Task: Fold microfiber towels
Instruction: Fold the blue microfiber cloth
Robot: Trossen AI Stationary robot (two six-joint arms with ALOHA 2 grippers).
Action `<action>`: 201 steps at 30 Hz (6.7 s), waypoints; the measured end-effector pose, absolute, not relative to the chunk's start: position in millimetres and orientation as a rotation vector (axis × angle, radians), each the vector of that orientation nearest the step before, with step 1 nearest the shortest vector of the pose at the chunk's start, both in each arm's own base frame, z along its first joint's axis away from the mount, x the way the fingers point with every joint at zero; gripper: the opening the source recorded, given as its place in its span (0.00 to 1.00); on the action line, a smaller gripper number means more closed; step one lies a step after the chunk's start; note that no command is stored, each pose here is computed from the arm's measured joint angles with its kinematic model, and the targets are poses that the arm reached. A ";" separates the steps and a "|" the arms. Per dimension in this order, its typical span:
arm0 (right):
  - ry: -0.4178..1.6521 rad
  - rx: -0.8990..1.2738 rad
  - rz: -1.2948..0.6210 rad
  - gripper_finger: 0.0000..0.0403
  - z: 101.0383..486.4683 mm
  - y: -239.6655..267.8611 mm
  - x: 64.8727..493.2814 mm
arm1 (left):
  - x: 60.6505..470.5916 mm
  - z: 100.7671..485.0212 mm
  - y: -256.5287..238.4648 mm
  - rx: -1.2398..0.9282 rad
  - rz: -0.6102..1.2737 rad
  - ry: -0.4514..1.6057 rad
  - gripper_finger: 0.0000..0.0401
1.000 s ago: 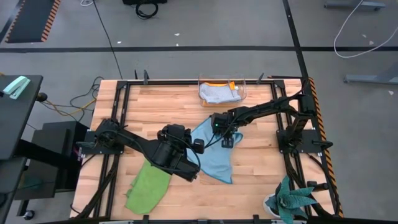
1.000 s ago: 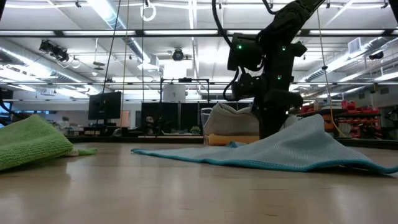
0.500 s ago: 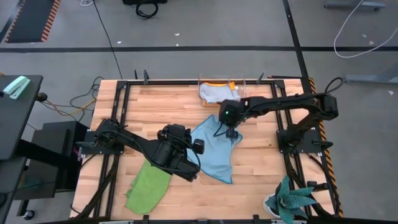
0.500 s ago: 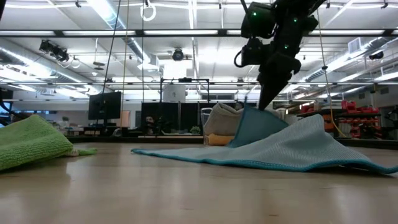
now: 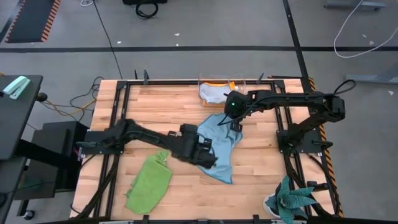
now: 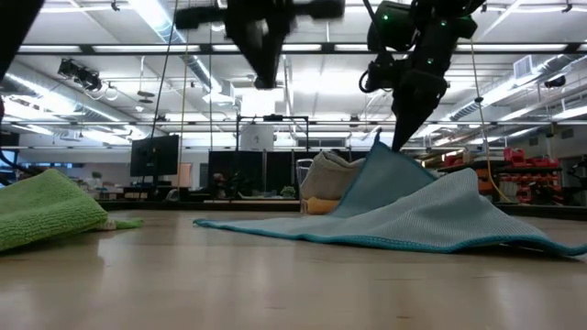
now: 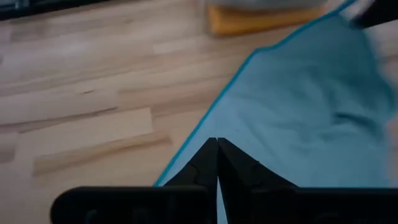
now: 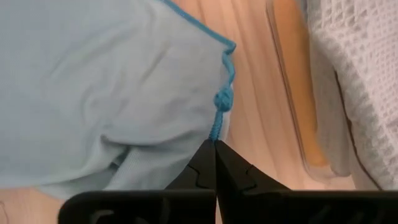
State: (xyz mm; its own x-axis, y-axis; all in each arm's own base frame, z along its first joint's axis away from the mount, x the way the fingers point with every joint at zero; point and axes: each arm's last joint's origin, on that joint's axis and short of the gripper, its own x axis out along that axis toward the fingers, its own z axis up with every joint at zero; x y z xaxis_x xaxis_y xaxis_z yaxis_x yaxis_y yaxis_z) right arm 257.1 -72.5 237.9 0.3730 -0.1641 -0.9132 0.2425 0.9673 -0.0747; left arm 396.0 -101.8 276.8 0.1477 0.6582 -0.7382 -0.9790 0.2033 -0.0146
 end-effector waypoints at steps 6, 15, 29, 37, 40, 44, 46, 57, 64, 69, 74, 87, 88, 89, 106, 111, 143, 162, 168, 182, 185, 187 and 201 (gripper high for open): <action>1.214 0.085 -0.257 0.00 237.4 -70.3 251.0 | 416.5 237.0 -70.2 -0.627 1.332 0.967 0.09; 1.192 0.087 -0.265 0.00 254.3 -67.3 234.0 | 429.9 185.9 -65.5 -0.631 1.356 1.201 0.01; 1.212 0.127 -0.255 0.00 269.8 -60.1 209.7 | 438.1 177.2 -2.4 -0.624 1.281 1.367 0.14; 1.193 0.181 -0.197 0.05 264.1 -54.4 221.5 | 437.5 176.9 -3.0 -0.650 1.238 1.426 0.07; 1.243 0.135 -0.149 0.07 255.3 -54.4 227.5 | 436.0 181.6 -23.1 -0.642 1.198 1.432 0.02; 1.261 0.121 -0.080 0.10 249.8 -55.2 231.6 | 426.8 202.0 -54.7 -0.661 1.206 1.366 0.03; 1.264 0.125 -0.039 0.12 245.9 -54.6 233.1 | 421.7 213.7 -70.3 -0.681 1.202 1.315 0.07; 1.378 0.170 -0.036 0.24 195.1 -42.2 229.3 | 388.3 268.5 -129.2 -0.787 1.183 1.047 0.07; 1.357 0.177 -0.093 0.24 180.0 -40.7 225.7 | 377.2 285.5 -140.0 -0.798 1.190 0.885 0.03; 1.312 0.181 -0.102 0.24 180.9 -41.6 229.8 | 377.9 285.3 -138.6 -0.798 1.196 0.876 0.03; 1.315 0.181 -0.100 0.24 180.9 -41.3 229.6 | 378.2 285.4 -138.1 -0.788 1.198 0.861 0.06; 1.384 0.194 -0.124 0.24 165.2 -42.7 234.8 | 378.8 285.3 -136.7 -0.763 1.188 0.866 0.02; 1.386 0.181 -0.138 0.24 165.2 -43.2 234.6 | 378.8 285.3 -136.7 -0.763 1.188 0.866 0.02; 1.388 0.170 -0.152 0.24 165.2 -43.6 234.5 | 378.7 285.3 -136.9 -0.763 1.188 0.867 0.03; 1.437 0.161 -0.161 0.24 160.6 -33.1 234.6 | 379.1 285.0 -136.5 -0.754 1.189 0.858 0.03; 1.451 0.130 -0.157 0.24 146.7 -28.5 243.6 | 379.2 285.3 -136.1 -0.742 1.193 0.836 0.04; 1.319 0.155 -0.357 0.23 151.9 -70.2 245.9 | 379.5 285.3 -136.3 -0.743 1.191 0.833 0.05; 1.261 0.096 -0.301 0.01 164.6 -62.0 246.4 | 381.5 286.4 -131.1 -0.705 1.211 0.753 0.08; 1.122 0.082 -0.295 0.01 202.8 -53.0 231.0 | 384.4 286.3 -122.3 -0.683 1.221 0.755 0.04; 1.056 0.071 -0.284 0.00 291.7 -41.1 191.1 | 402.8 265.1 -100.1 -0.668 1.277 0.781 0.06; 1.045 0.064 -0.277 0.00 311.7 -39.2 189.0 | 415.3 241.1 -92.2 -0.635 1.295 0.849 0.06; 1.058 0.058 -0.270 0.00 321.6 -38.0 186.9 | 423.1 227.0 -82.5 -0.623 1.314 0.883 0.05; 1.064 0.033 -0.243 0.00 359.0 -32.1 172.8 | 488.4 231.1 -41.5 -0.634 0.926 0.621 0.08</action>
State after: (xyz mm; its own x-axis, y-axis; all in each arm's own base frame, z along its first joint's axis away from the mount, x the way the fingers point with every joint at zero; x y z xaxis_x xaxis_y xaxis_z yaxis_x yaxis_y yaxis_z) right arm 172.8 -32.1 359.0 0.4610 -0.1819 -0.8686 0.2135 0.9727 -0.0904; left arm 488.4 -41.5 231.1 0.4592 0.5205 -0.7198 -0.8633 0.4523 -0.2237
